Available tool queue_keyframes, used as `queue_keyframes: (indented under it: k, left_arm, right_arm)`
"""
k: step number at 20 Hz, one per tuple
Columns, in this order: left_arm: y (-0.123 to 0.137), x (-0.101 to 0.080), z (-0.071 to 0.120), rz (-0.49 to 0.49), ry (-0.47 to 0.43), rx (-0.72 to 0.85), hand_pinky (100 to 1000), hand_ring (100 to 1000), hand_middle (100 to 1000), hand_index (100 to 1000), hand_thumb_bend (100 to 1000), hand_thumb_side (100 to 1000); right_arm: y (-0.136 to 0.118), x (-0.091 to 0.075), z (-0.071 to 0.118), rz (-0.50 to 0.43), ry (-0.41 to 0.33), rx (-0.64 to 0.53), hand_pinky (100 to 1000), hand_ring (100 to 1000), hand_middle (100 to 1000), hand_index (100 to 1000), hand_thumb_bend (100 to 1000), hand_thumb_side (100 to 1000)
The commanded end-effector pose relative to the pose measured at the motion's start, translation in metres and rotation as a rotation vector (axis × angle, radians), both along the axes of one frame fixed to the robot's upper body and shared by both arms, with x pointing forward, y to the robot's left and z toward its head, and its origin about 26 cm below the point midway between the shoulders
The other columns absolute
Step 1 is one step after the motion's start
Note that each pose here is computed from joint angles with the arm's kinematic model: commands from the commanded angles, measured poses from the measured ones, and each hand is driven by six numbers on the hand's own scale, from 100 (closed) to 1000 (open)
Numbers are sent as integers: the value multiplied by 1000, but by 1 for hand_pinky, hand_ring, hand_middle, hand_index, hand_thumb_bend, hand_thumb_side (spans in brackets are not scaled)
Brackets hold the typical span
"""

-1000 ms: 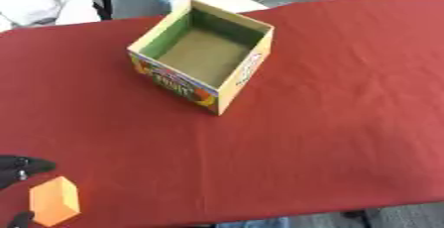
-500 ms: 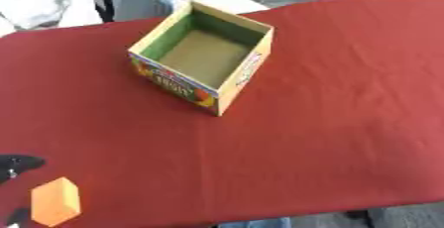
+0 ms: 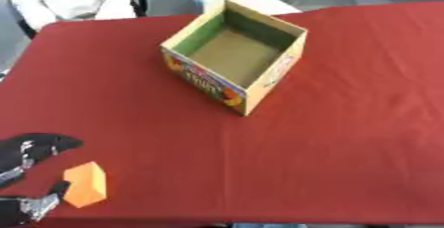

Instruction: Pick up objects on the table and place them in the box.

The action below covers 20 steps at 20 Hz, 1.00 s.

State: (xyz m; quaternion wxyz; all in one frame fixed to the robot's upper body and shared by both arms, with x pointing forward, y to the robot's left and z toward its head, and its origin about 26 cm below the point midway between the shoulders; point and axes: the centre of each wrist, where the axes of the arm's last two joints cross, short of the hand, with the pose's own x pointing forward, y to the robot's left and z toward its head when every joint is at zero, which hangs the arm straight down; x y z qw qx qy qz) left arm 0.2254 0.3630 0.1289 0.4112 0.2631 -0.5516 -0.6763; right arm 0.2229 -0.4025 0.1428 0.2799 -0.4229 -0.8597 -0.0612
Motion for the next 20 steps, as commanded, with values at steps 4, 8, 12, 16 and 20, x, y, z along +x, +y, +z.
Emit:
queue_keyframes:
  k: [4, 8, 12, 16, 20]
  left_arm:
    - [-2, 4, 10, -31, -19, 25, 950, 937, 877, 984, 100, 904]
    - [-3, 5, 11, -66, -16, 80, 960, 948, 868, 964, 100, 1000]
    - [-4, 4, 10, -52, 6, 96, 960, 947, 875, 995, 100, 1000]
    - [-4, 4, 9, -33, 25, 94, 958, 947, 880, 1000, 100, 1000]
    - [-5, 4, 9, -30, 23, 108, 960, 951, 875, 992, 112, 1000]
  right_arm:
    - [-1, 1, 11, 15, -19, -31, 626, 741, 516, 705, 100, 795]
    - [0, 2, 11, 20, -19, -29, 625, 740, 515, 703, 100, 794]
    - [0, 2, 11, 24, -19, -28, 625, 740, 514, 703, 100, 794]
    - [1, 2, 11, 25, -19, -27, 625, 740, 514, 703, 100, 794]
    - [1, 2, 11, 26, -18, -26, 625, 740, 513, 702, 100, 794]
